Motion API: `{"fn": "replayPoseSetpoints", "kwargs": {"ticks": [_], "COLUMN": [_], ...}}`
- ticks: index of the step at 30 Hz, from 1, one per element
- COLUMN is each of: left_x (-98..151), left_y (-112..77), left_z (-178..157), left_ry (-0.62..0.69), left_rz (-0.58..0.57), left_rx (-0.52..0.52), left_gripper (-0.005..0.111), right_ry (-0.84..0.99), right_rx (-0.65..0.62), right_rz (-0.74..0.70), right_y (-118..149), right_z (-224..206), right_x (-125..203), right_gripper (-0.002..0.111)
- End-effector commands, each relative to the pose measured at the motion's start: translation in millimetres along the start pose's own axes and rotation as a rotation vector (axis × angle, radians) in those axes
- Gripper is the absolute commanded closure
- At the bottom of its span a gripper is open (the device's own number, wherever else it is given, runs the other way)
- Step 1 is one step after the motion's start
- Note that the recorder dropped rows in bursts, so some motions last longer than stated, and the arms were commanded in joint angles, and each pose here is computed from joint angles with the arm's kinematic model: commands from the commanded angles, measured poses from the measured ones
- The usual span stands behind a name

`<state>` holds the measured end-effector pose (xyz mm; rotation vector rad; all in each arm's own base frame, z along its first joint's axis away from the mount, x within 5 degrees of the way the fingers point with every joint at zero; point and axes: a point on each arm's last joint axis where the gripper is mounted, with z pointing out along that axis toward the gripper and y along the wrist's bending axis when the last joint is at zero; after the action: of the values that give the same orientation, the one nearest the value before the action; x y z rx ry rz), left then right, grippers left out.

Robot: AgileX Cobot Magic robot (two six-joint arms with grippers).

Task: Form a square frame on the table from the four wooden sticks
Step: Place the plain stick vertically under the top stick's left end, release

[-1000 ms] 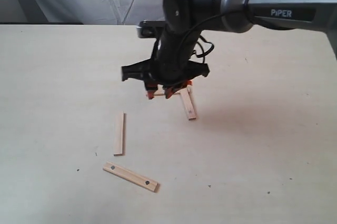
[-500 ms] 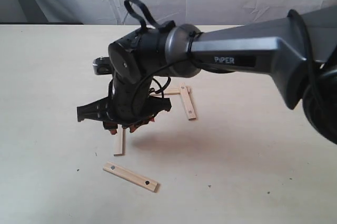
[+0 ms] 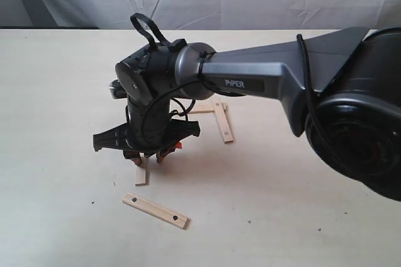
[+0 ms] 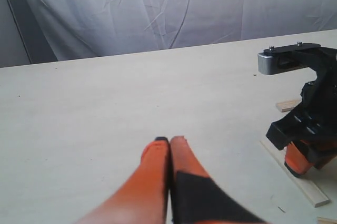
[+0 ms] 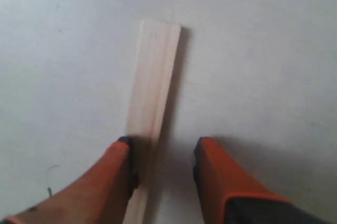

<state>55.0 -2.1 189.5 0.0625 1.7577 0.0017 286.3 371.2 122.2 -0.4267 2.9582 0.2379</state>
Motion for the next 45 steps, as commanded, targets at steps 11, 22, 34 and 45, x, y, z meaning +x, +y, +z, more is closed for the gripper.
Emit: {"fn": "replayPoseSetpoints", "kwargs": {"ticks": [11,22,34,45], "left_x": [0.5,0.5,0.5,0.5], "left_y": [0.1,0.1,0.1,0.1], "left_z": [0.1,0.1,0.1,0.1], "left_ry": [-0.008,-0.008,-0.008,-0.008], "left_rz": [-0.001,-0.001,-0.001,-0.001], "left_rx": [-0.002,-0.002,-0.002,-0.002], "left_gripper": [0.107,0.107,0.107,0.107], "right_ry": [-0.027,-0.014,-0.127,-0.237], "right_rx": [-0.015,0.006,-0.025,0.137], "right_rz": [-0.005,-0.009,0.092,0.187], "right_y": [8.5,9.5,-29.3,-56.2], "right_z": [-3.1,6.4,-45.1,-39.9], "right_x": [1.4,5.0,-32.0,-47.4], "right_gripper": [0.069,0.106,0.108,0.108]}}
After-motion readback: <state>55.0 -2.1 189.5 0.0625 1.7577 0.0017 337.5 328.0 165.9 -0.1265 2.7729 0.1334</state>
